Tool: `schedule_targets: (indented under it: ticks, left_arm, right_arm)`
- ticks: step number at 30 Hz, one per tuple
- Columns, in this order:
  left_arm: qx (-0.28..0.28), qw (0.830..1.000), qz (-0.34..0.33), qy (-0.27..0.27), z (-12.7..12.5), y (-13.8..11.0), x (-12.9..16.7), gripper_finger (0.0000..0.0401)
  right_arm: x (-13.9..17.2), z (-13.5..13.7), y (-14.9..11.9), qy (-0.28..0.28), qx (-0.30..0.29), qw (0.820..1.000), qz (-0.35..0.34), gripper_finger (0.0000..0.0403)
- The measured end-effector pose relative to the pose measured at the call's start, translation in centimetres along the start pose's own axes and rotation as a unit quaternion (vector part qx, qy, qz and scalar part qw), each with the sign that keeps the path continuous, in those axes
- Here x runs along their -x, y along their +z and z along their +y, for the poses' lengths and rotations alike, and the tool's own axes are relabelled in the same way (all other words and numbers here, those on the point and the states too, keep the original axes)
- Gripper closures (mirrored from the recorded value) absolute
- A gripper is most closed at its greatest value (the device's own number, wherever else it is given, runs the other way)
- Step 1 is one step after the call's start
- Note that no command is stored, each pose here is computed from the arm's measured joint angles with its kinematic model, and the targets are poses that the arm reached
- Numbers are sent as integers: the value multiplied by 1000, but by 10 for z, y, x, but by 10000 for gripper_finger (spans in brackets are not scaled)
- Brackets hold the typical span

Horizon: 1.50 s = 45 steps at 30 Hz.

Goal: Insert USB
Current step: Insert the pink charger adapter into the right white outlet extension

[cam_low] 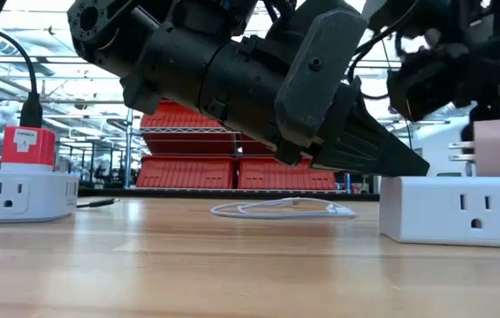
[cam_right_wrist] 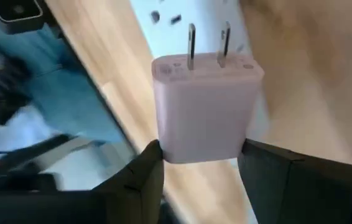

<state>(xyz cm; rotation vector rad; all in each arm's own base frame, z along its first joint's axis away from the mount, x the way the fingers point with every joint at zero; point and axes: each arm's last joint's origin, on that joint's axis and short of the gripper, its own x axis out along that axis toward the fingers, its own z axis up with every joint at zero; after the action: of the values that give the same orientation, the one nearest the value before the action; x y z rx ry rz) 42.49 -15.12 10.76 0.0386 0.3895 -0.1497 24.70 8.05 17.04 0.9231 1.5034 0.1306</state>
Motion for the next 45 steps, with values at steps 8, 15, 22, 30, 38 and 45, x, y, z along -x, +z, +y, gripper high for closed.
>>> schedule_targets:
  ticks: [8,15,22,30,38,45]
  left_arm:
    - [2,1000,-1,-1,0,0,0,395]
    - [14,1000,-1,-1,0,0,0,395]
    - [15,1000,1,-1,0,0,0,395]
    - [14,1000,2,0,0,0,0,395]
    - [12,1000,8,0,1,-1,0,395]
    - [10,1000,7,0,1,-1,0,395]
  right_arm:
    - [31,-20,-11,-149,62,984,-80,391]
    - [42,-33,3,-227,124,957,-130,402]
    - [44,-36,7,-216,69,963,-147,388]
    - [34,-21,2,-233,57,947,-213,323]
    - [5,-3,-19,-302,135,873,-359,246]
    - [-8,-32,-20,-304,81,875,-369,259]
